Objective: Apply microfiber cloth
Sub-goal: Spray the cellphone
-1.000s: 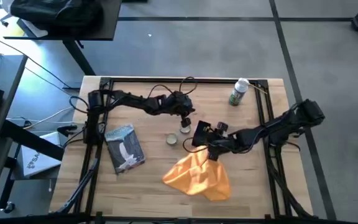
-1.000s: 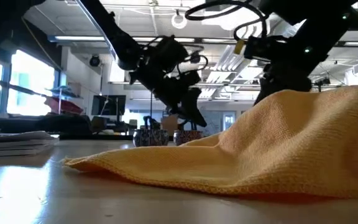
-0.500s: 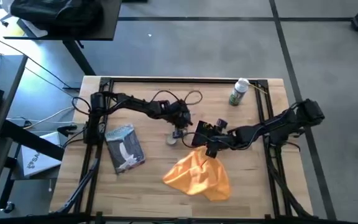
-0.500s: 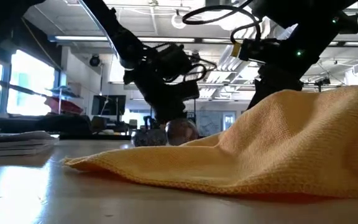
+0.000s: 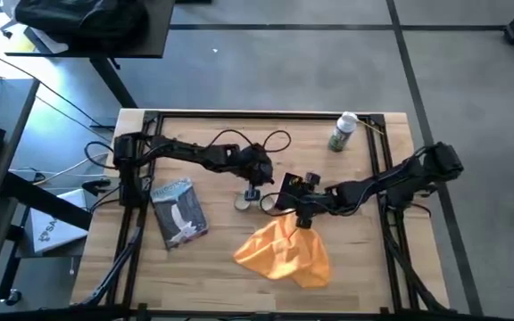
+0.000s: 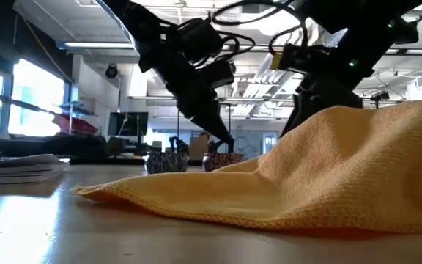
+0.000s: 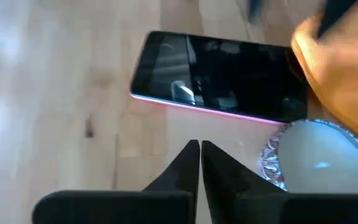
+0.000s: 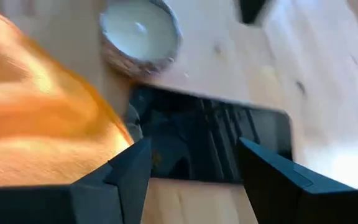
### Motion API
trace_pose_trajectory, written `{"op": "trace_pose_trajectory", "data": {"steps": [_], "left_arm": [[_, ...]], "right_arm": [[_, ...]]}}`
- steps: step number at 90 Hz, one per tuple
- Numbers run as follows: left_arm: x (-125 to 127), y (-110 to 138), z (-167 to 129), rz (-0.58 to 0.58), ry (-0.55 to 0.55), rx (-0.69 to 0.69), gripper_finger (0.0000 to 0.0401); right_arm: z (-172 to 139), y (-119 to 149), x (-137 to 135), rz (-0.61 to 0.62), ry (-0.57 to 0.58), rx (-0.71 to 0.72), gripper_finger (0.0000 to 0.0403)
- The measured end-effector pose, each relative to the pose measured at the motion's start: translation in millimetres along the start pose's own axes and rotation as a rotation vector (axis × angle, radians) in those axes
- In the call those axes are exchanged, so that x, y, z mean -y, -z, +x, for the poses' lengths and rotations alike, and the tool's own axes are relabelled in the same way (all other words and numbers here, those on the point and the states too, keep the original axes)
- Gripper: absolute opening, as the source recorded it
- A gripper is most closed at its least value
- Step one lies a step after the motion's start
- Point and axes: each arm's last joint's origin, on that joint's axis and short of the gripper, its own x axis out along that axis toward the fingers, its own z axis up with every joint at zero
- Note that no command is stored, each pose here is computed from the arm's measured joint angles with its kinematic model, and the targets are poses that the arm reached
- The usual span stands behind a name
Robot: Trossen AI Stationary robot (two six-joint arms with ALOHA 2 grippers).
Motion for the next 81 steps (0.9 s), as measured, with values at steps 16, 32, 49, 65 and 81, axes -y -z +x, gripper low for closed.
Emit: {"op": "trace_pose_trajectory", "data": {"steps": [16,32,49,65,81], "left_arm": [[0.1,-4.7,-18.9,0.000,-0.001,-0.007,0.0000],[-2.5,-14.2,-45.6,0.008,-0.022,0.034,0.0000],[-6.0,-18.4,-52.4,-0.001,-0.041,0.072,0.0000],[-8.1,-22.0,-38.6,-0.009,-0.055,0.138,0.0000],[-10.5,-22.6,-12.7,-0.072,-0.037,0.158,0.0000]], "right_arm": [[29.3,-0.8,-11.1,-0.008,-0.005,0.075,0.0204],[55.6,-9.3,-12.7,0.039,0.010,0.136,0.0204],[68.9,-23.2,-12.0,0.048,0.014,0.149,0.0204],[46.5,-37.6,-9.8,-0.037,0.017,0.140,0.0204],[3.4,-22.2,-2.2,-0.107,0.092,-0.023,0.0204]]}}
